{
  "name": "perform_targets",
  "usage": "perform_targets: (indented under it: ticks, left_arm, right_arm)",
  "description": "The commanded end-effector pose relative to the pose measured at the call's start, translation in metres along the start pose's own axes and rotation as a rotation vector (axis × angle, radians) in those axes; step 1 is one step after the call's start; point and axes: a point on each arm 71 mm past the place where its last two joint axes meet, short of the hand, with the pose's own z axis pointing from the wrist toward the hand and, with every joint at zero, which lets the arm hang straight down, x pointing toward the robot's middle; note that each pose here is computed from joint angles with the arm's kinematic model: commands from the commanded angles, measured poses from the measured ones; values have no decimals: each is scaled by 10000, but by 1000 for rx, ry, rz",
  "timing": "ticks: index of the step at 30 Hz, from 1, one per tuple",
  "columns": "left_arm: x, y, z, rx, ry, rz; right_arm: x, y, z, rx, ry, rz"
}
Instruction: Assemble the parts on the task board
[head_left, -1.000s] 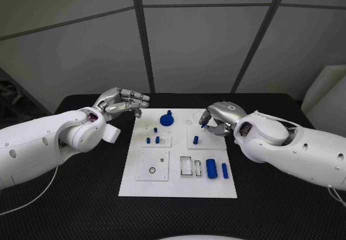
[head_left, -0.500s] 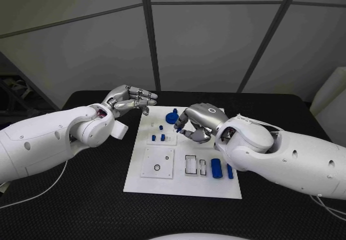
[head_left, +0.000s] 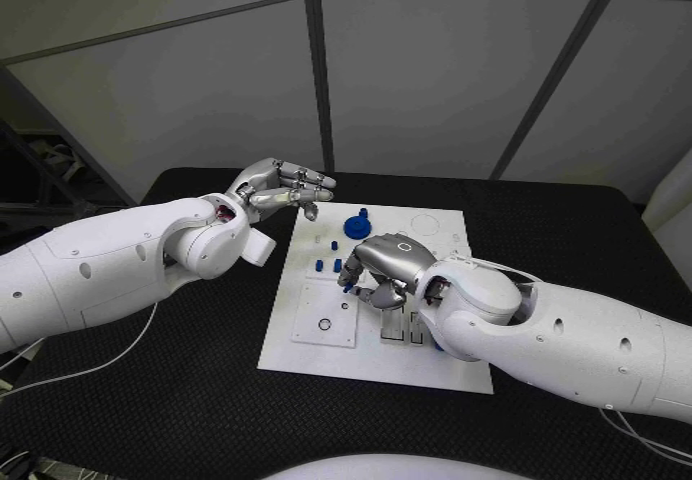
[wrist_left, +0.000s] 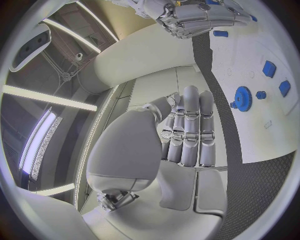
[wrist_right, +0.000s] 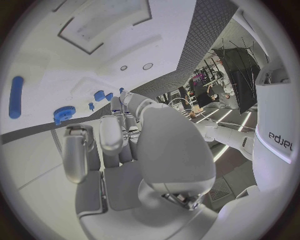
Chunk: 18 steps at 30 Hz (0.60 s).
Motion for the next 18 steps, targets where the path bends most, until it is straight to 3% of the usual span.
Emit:
perform_targets:
  ticks: [1, 18]
  left_arm:
    - [19, -12, 8, 4, 11, -8]
    - [33, -9, 15, 0, 19, -10]
  right_arm:
    - [61, 10, 21, -6, 44, -7]
    - [226, 13, 26, 0, 104, -10]
